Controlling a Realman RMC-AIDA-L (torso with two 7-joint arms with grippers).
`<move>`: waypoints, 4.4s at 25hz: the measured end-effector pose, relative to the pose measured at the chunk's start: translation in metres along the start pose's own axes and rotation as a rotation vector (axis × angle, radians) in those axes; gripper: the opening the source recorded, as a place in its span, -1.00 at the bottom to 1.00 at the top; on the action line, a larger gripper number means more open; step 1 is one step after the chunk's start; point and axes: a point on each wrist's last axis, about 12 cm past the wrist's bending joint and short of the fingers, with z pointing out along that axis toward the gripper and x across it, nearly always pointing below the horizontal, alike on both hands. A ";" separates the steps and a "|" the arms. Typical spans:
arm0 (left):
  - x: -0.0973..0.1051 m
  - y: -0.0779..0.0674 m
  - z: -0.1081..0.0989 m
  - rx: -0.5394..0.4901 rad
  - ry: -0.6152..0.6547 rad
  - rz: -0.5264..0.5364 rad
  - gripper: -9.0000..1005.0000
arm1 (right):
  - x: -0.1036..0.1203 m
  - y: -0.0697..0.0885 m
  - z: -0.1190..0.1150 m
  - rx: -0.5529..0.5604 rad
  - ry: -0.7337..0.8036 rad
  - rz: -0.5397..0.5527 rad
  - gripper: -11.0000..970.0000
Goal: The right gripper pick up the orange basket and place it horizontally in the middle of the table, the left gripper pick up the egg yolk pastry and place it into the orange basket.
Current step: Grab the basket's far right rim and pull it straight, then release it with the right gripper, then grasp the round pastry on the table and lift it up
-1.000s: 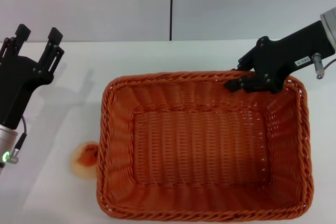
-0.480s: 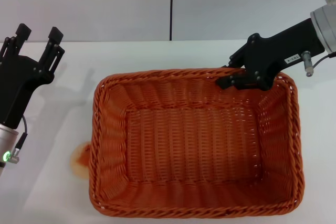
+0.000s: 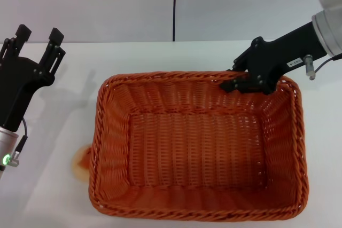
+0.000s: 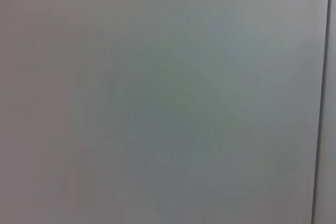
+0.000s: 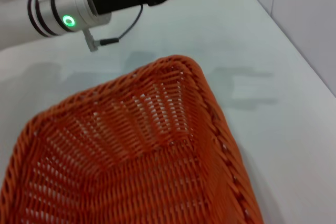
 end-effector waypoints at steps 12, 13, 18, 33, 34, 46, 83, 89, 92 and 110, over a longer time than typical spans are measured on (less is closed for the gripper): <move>0.001 0.000 -0.005 -0.008 0.007 -0.003 0.43 | 0.013 -0.011 -0.005 0.179 -0.053 0.048 -0.36; 0.001 0.000 -0.005 -0.008 0.007 -0.003 0.43 | 0.015 -0.012 -0.005 0.198 -0.072 0.048 -0.32; 0.001 0.000 -0.004 -0.005 0.008 -0.002 0.42 | 0.034 -0.012 -0.020 0.361 -0.298 0.050 0.06; -0.010 0.023 -0.007 0.083 0.037 -0.064 0.42 | 0.183 0.078 -0.069 1.050 -1.069 0.496 0.15; -0.012 0.026 -0.008 0.119 0.053 -0.063 0.42 | 0.190 0.084 -0.070 1.086 -1.089 0.518 0.15; -0.055 0.089 -0.035 0.375 0.374 0.027 0.42 | 0.214 0.108 -0.071 1.171 -1.125 0.607 0.15; -0.009 0.056 -0.056 0.565 0.765 -0.059 0.28 | 0.200 0.083 -0.056 1.154 -1.092 0.615 0.15; -0.006 0.054 -0.056 0.572 0.784 -0.051 0.23 | 0.201 0.084 -0.056 1.154 -1.091 0.618 0.15; -0.006 0.053 -0.056 0.589 0.788 -0.042 0.21 | 0.201 0.084 -0.056 1.155 -1.090 0.619 0.15; -0.022 0.065 -0.054 0.591 0.727 -0.021 -0.70 | 0.201 0.084 -0.050 1.153 -1.079 0.620 0.15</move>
